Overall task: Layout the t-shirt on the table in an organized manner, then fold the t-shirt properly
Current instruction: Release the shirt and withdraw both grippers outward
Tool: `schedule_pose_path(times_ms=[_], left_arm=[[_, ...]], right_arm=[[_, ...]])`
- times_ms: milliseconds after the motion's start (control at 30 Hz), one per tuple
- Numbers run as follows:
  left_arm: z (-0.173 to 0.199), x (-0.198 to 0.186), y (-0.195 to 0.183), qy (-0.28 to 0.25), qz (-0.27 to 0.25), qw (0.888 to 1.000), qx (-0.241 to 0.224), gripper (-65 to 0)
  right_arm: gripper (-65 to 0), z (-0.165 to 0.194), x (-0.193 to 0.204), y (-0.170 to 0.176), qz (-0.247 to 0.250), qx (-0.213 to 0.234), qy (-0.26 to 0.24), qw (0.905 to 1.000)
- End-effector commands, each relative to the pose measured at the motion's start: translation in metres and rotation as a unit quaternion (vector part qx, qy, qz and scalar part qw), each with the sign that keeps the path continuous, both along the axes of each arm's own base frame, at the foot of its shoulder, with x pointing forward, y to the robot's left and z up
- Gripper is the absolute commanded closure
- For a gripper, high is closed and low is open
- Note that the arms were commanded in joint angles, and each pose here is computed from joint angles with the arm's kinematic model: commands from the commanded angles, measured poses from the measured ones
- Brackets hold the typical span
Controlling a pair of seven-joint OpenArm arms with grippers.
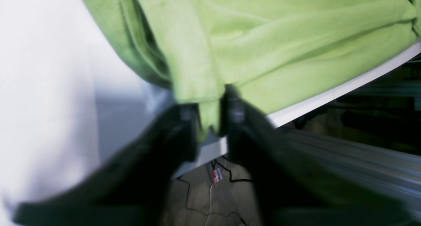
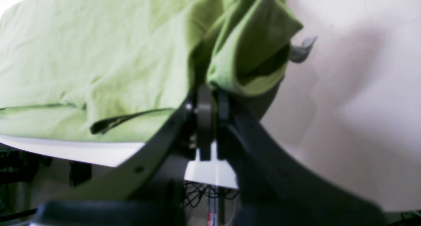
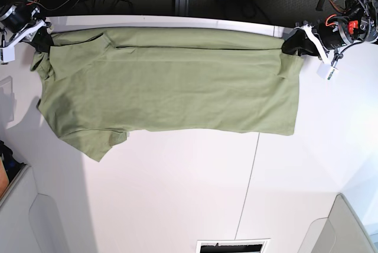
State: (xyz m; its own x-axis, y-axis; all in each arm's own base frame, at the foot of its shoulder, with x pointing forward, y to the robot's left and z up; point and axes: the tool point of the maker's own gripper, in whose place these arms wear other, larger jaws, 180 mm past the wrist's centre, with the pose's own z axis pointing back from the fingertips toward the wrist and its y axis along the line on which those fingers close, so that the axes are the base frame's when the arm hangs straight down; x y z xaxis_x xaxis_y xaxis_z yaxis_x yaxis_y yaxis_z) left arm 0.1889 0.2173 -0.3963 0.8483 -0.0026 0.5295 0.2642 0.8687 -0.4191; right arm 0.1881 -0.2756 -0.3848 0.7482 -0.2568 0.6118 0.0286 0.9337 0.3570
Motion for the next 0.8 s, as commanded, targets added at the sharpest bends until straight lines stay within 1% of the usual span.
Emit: schedule_pose_path(times_ms=[0, 33, 67, 200, 267, 300, 333, 433, 600, 733, 767], left_arm=[[0.010, 0.006, 0.004, -0.018, -0.003, 1.000, 0.002, -22.9], [0.010, 0.006, 0.004, -0.018, -0.003, 1.000, 0.002, -25.0], [0.011, 0.006, 0.004, -0.019, -0.004, 1.000, 0.001, -25.6], [0.016, 0.003, 0.003, -0.009, -0.017, 1.000, -0.009, -25.6], [0.017, 0.002, 0.004, -0.003, -0.022, 1.000, -0.008, -25.6], [0.018, 0.002, 0.005, -0.003, -0.022, 1.000, -0.009, -25.6], [0.020, 0.002, 0.008, -0.005, -0.021, 1.000, -0.007, -25.6], [0.029, 0.008, 0.028, -0.018, 0.002, 1.000, 0.008, -25.6], [0.059, 0.023, 0.073, -0.072, 0.059, 0.995, 0.033, -25.6], [0.074, 0.034, 0.086, -0.101, 0.068, 0.991, 0.047, -25.6], [0.076, 0.038, 0.086, -0.107, 0.068, 0.991, 0.049, -25.6]], right_arm=[[0.0, 0.011, 0.006, -0.006, 0.004, -0.012, -0.020, 0.9997], [0.0, 0.011, 0.006, -0.006, 0.004, -0.013, -0.020, 0.9997], [0.0, 0.011, 0.006, -0.006, 0.004, -0.013, -0.018, 0.9997], [-0.8, 0.015, 0.005, -0.008, 0.015, -0.018, -0.010, 0.9997], [-11.1, 0.021, 0.007, -0.013, 0.019, -0.031, -0.014, 0.9992], [-14.7, 0.026, 0.008, -0.017, 0.020, -0.039, -0.019, 0.9989], [-16.4, 0.032, 0.010, -0.021, 0.019, -0.048, -0.024, 0.9984], [-16.7, 0.053, 0.015, -0.038, 0.011, -0.077, -0.046, 0.9959], [-16.8, 0.087, 0.032, -0.057, 0.009, -0.119, -0.096, 0.9882], [-16.8, 0.109, 0.058, -0.067, 0.006, -0.136, -0.134, 0.9816], [-18.0, 0.113, 0.065, -0.070, 0.002, -0.137, -0.143, 0.9801]])
